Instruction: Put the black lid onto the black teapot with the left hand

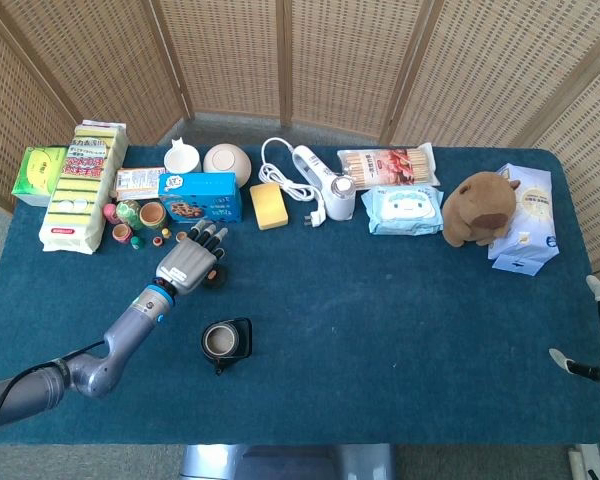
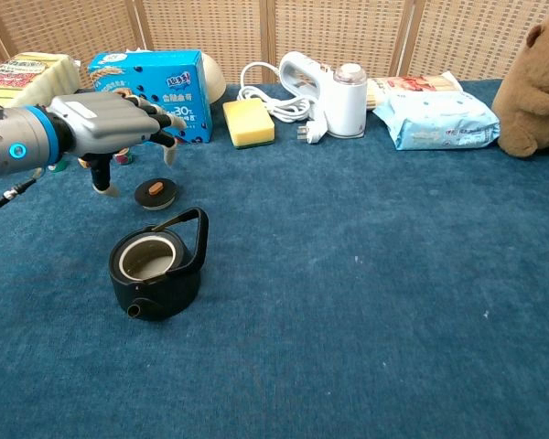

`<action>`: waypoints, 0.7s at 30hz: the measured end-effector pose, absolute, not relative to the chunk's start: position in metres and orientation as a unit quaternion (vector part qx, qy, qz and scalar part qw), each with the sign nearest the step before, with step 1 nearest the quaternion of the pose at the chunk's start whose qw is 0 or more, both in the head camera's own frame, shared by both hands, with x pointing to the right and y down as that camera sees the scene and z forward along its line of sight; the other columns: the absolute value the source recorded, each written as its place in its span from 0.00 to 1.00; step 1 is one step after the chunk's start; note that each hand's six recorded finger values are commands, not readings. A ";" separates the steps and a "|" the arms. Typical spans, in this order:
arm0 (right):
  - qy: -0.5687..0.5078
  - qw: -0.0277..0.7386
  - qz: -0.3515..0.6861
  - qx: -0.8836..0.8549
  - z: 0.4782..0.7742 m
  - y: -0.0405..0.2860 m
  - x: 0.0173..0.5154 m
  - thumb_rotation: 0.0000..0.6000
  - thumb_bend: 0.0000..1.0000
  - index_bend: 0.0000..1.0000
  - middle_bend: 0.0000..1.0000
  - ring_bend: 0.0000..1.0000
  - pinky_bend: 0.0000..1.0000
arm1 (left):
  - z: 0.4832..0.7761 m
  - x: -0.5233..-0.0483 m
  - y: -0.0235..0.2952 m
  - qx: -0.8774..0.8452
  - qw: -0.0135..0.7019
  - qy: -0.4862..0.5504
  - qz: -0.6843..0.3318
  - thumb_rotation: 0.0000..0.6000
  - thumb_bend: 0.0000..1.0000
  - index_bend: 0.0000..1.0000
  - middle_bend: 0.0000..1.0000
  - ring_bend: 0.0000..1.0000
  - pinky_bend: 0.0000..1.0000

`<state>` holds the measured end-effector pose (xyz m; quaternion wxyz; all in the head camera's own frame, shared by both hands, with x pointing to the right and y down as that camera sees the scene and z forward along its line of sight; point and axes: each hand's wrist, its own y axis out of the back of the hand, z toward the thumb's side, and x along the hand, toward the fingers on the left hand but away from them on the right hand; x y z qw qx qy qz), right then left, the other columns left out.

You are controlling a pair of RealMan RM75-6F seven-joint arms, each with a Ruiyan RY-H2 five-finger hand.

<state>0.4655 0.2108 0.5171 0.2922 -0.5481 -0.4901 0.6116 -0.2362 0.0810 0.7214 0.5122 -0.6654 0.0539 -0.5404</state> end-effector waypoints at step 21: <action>-0.496 0.287 0.607 -0.550 0.514 0.211 0.468 1.00 0.01 0.01 0.00 0.00 0.00 | 0.733 -0.222 0.091 -0.664 0.512 0.041 -0.543 1.00 0.18 0.28 0.00 0.00 0.03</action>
